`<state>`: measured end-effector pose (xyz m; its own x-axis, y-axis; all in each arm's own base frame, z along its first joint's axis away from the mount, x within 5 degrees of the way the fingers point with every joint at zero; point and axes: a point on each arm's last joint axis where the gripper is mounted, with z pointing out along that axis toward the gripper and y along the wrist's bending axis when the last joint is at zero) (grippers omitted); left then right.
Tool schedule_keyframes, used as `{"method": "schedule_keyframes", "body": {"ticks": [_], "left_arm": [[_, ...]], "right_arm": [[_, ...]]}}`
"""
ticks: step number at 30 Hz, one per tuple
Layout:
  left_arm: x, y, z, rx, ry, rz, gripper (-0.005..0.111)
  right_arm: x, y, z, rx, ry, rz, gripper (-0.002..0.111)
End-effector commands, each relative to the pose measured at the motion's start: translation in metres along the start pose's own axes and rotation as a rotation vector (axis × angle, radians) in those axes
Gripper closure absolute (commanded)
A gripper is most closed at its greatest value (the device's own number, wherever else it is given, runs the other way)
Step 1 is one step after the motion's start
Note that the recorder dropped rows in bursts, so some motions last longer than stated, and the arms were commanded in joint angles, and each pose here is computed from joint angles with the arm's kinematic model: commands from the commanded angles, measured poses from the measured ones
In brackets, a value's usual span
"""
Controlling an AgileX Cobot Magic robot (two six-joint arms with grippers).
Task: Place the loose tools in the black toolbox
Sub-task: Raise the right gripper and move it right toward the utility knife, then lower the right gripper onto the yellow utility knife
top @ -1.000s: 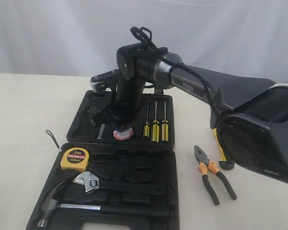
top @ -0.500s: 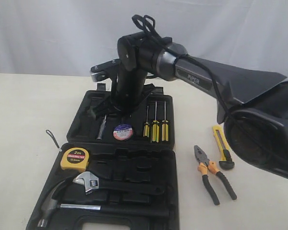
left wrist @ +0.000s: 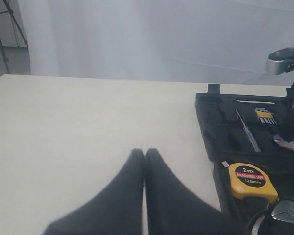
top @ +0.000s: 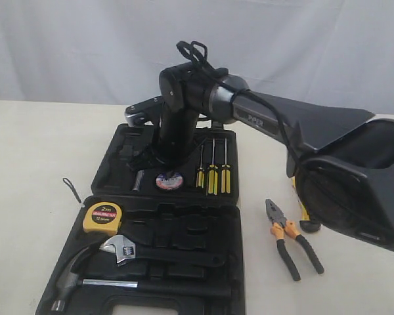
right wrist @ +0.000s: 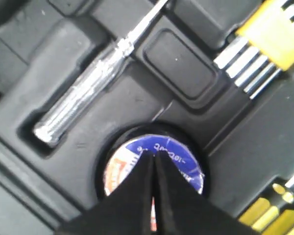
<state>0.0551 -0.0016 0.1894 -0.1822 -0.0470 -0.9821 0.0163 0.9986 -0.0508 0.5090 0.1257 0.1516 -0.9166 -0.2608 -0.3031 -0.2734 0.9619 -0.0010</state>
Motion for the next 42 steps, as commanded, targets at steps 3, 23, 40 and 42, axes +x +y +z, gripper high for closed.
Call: {"method": "schedule_keyframes", "body": {"ticks": [3, 23, 40, 42], "left_arm": [[0.001, 0.000, 0.000, 0.002, -0.001, 0.000, 0.107], [0.001, 0.000, 0.000, 0.002, -0.001, 0.000, 0.107], [0.001, 0.000, 0.000, 0.002, -0.001, 0.000, 0.107], [0.001, 0.000, 0.000, 0.002, -0.001, 0.000, 0.107]], "right_arm": [[-0.003, -0.003, -0.044, 0.001, -0.017, 0.003, 0.109], [0.042, -0.048, -0.195, 0.007, -0.116, 0.052, 0.109], [0.204, -0.112, -0.217, 0.113, -0.003, 0.410, 0.109], [0.207, -0.114, -0.208, 0.109, 0.020, 0.427, 0.109]]}}
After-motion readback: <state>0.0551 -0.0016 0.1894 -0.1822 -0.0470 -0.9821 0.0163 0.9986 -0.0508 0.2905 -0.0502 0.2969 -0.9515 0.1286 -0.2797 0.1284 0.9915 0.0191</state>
